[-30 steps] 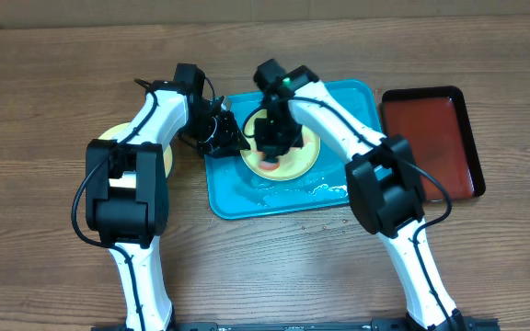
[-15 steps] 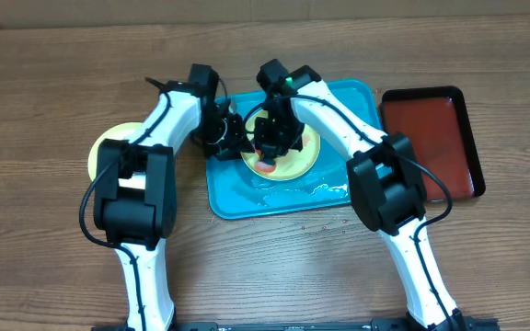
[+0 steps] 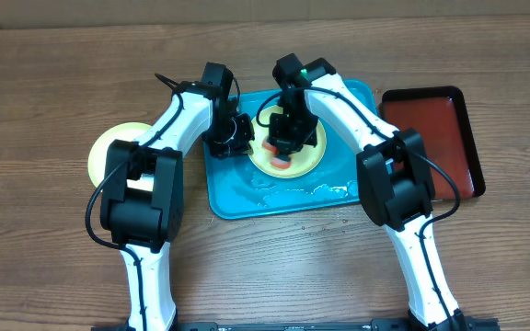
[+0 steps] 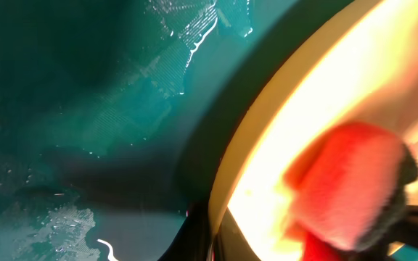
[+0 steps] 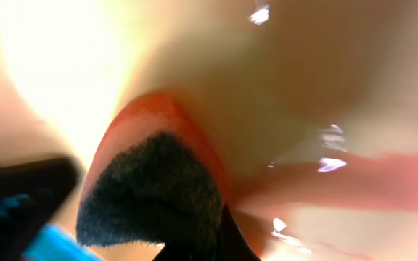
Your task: Clean dirty plates on tray and stack at the side
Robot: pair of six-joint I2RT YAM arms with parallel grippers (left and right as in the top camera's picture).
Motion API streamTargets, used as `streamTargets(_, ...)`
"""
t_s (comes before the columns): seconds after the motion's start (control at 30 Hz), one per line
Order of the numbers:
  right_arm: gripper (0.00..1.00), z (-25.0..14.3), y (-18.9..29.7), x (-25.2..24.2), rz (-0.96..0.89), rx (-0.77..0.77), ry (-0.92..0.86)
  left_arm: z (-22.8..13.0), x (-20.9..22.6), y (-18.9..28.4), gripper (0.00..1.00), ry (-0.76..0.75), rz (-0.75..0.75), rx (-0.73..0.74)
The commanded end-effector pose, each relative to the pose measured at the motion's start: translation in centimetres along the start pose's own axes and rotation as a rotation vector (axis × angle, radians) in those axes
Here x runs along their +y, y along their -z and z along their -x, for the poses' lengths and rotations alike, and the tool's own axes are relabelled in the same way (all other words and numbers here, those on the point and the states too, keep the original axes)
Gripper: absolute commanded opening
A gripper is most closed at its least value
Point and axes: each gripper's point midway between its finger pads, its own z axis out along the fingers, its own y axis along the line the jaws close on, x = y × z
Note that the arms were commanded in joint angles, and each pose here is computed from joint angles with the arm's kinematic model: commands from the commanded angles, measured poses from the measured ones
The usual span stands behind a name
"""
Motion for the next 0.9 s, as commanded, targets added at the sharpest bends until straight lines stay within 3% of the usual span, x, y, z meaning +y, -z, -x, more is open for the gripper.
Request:
streamTargets(0.0,0.04,3.3,2.3,-6.6,-0.296,-0.151,-0.004,0.9,1.0,0.2,0.04,0.010,0.053,-0.041)
streamTargets(0.17,0.04,5.8,5.8,-8.8,-0.480,-0.327,0.003,0.8,1.2,0.3,0.04,0.018,0.052,-0.036)
streamTargets(0.3,0.04,7.4,5.0,-7.8,-0.428,-0.379,0.023,0.8,1.2,0.4,0.04,0.012,0.050,-0.033)
streamTargets(0.63,0.04,2.9,0.7,2.1,0.103,-0.133,0.256,0.7,1.1,0.3,0.04,0.004,0.044,-0.029)
streamTargets(0.87,0.04,-0.5,0.2,2.5,0.118,-0.001,0.232,0.6,1.2,0.4,0.04,0.005,0.046,-0.025)
